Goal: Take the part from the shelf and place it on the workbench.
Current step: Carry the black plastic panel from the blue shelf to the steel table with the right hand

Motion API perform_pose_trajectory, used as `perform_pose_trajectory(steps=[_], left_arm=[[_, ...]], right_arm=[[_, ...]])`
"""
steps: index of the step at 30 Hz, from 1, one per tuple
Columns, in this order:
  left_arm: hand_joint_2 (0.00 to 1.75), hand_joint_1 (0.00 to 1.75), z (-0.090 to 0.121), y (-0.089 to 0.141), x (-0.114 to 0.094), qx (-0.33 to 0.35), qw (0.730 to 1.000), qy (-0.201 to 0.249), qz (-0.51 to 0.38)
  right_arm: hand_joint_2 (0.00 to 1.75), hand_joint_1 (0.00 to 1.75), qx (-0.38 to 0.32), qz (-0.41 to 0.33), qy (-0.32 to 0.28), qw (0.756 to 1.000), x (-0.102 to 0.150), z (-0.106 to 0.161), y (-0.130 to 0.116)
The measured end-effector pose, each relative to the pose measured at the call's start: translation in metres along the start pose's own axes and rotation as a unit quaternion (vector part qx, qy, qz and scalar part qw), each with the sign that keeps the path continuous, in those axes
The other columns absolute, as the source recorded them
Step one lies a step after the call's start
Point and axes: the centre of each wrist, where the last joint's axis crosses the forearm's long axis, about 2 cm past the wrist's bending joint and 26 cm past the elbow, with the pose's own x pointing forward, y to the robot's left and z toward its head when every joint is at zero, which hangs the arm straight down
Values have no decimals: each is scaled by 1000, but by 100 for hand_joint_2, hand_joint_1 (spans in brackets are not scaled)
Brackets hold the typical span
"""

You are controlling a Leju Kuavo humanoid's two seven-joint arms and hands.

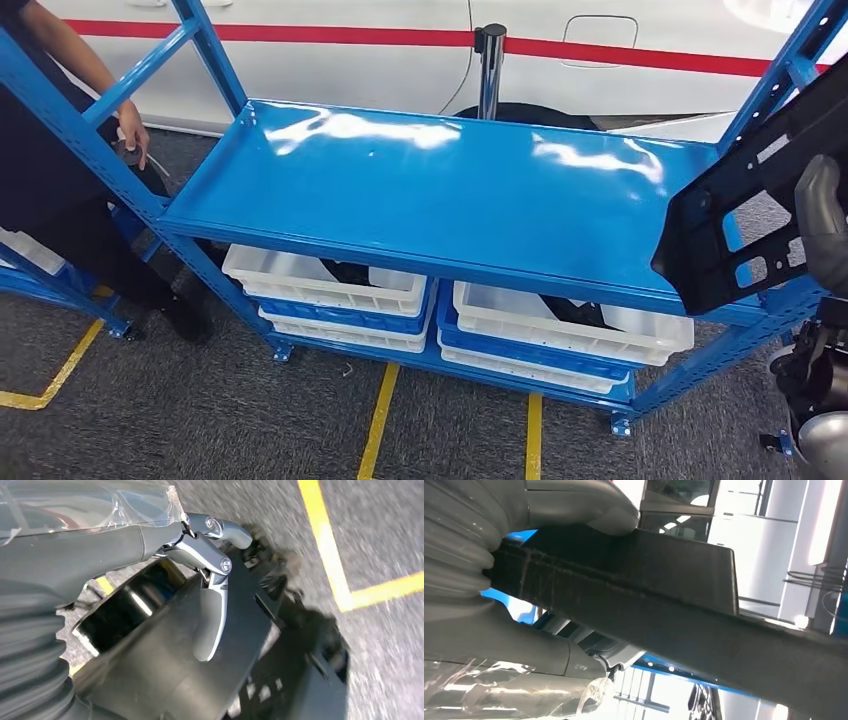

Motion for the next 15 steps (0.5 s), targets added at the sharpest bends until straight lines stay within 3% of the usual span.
perform_pose_trajectory(steps=[15], left_arm=[[175,0,1,5,1,0,1000,7,-11]], right_arm=[[175,175,0,-6,6,1000,-1,4,10]])
